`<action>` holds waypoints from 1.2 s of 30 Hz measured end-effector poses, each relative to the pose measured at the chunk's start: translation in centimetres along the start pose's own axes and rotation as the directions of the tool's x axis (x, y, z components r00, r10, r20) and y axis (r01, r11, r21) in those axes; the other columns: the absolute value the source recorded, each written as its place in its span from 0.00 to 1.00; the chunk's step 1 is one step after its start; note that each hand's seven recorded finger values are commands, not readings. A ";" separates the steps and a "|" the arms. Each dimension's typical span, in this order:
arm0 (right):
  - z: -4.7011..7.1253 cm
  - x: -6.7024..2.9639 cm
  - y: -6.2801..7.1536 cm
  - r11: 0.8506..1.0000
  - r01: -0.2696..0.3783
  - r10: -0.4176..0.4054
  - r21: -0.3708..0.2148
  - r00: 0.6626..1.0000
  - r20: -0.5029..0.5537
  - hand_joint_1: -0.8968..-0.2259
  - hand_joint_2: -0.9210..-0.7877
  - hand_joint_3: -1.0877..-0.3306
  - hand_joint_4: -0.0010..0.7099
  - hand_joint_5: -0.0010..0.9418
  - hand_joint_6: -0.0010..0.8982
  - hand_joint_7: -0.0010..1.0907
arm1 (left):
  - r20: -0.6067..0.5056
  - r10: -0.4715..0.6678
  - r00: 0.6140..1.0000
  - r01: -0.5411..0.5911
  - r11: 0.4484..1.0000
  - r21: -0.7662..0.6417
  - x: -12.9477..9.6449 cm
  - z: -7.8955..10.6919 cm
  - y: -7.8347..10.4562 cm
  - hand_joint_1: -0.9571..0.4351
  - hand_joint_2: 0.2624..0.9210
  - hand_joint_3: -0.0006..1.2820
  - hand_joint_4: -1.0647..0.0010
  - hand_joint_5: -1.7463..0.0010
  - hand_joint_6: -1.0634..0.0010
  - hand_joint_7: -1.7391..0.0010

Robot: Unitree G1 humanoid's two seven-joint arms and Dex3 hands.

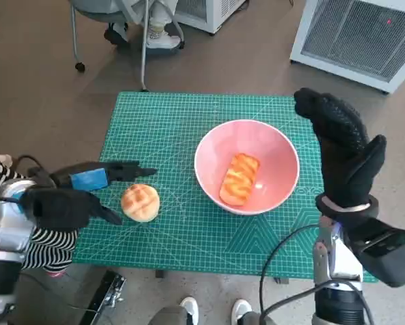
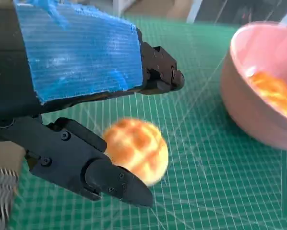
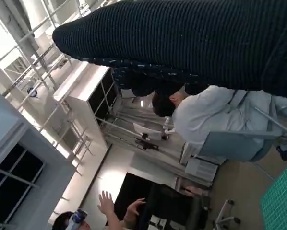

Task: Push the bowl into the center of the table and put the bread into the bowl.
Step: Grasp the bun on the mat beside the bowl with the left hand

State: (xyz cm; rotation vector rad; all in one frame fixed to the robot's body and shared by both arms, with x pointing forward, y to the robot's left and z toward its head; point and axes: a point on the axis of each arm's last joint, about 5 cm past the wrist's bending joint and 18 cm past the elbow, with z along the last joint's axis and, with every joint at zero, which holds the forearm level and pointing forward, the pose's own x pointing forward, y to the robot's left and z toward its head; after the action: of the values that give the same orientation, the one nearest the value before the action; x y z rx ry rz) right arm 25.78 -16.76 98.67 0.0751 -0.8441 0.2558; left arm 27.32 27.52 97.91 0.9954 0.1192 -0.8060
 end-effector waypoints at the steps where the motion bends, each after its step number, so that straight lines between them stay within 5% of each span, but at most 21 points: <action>1: 0.0 -0.01 0.0 1.000 -0.001 0.001 0.000 1.000 0.000 0.29 0.00 0.49 0.33 0.00 0.16 0.34 | -0.005 -0.009 1.000 0.009 1.000 -0.016 0.3 -0.3 -0.2 0.41 0.79 0.00 0.92 1.00 0.76 1.00; 10: 0.0 -0.02 -0.1 1.000 -0.011 0.011 -0.003 1.000 -0.001 0.28 0.00 0.48 0.33 0.00 0.16 0.34 | -0.034 0.015 0.999 -0.017 0.999 -0.046 2.7 -1.8 -1.9 0.44 0.78 0.00 0.86 0.99 0.75 1.00; 19: 0.1 -0.10 -0.2 1.000 -0.014 0.014 -0.007 1.000 -0.001 0.28 0.00 0.48 0.33 0.00 0.15 0.35 | -0.071 0.102 0.992 -0.098 0.994 0.053 4.1 -2.4 -4.1 0.58 0.83 0.01 0.63 0.96 0.61 0.97; 21: 0.2 -0.15 -0.3 1.000 -0.014 0.014 -0.009 1.000 -0.001 0.28 0.00 0.48 0.33 0.00 0.15 0.35 | -0.079 0.104 0.991 -0.099 0.993 0.071 4.2 -2.4 -4.2 0.62 0.86 0.01 0.47 0.93 0.46 0.92; 25: 0.2 -0.25 -0.3 1.000 -0.013 0.013 -0.010 1.000 0.000 0.28 0.00 0.48 0.33 0.00 0.15 0.35 | -0.083 0.108 0.991 -0.098 0.989 0.113 4.4 -2.2 -4.0 0.61 0.92 0.02 0.29 0.90 0.42 0.68; 26: 0.2 -0.26 -0.3 1.000 -0.013 0.013 -0.010 1.000 -0.001 0.28 0.00 0.48 0.33 0.00 0.15 0.35 | -0.082 0.110 0.991 -0.100 0.988 0.120 4.4 -2.1 -3.9 0.55 0.95 0.06 0.26 0.87 0.43 0.52; 27: 0.3 -0.28 -0.3 1.000 -0.013 0.013 -0.010 1.000 -0.001 0.28 0.00 0.48 0.33 0.00 0.15 0.35 | -0.080 0.112 0.990 -0.101 0.987 0.127 4.3 -2.1 -3.8 0.60 0.97 0.07 0.29 0.69 0.47 0.41; 29: 0.2 -0.31 -0.3 1.000 -0.012 0.012 -0.011 1.000 -0.002 0.28 0.00 0.48 0.33 0.00 0.15 0.35 | -0.074 0.117 0.990 -0.106 0.984 0.141 4.2 -2.0 -3.5 0.64 0.98 0.09 0.33 0.51 0.51 0.33; 32: 0.2 -0.41 -0.3 1.000 -0.011 0.010 -0.011 1.000 -0.005 0.28 0.00 0.48 0.33 0.00 0.14 0.35 | -0.050 0.131 0.990 -0.122 0.980 0.160 3.8 -1.7 -2.9 0.67 0.99 0.09 0.35 0.39 0.52 0.29; 36: 0.2 -0.51 -0.4 1.000 -0.007 0.007 -0.012 1.000 -0.010 0.28 0.00 0.48 0.34 0.00 0.14 0.35 | 0.014 0.175 0.984 -0.175 0.972 0.159 3.2 -1.0 -1.8 0.68 1.00 0.08 0.34 0.34 0.50 0.30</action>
State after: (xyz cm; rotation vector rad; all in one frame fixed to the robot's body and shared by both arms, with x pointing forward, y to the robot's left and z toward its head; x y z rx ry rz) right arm 25.42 -17.25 98.42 0.0599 -0.8362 0.2576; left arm 28.67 25.99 94.69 1.1404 -0.0340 -0.6606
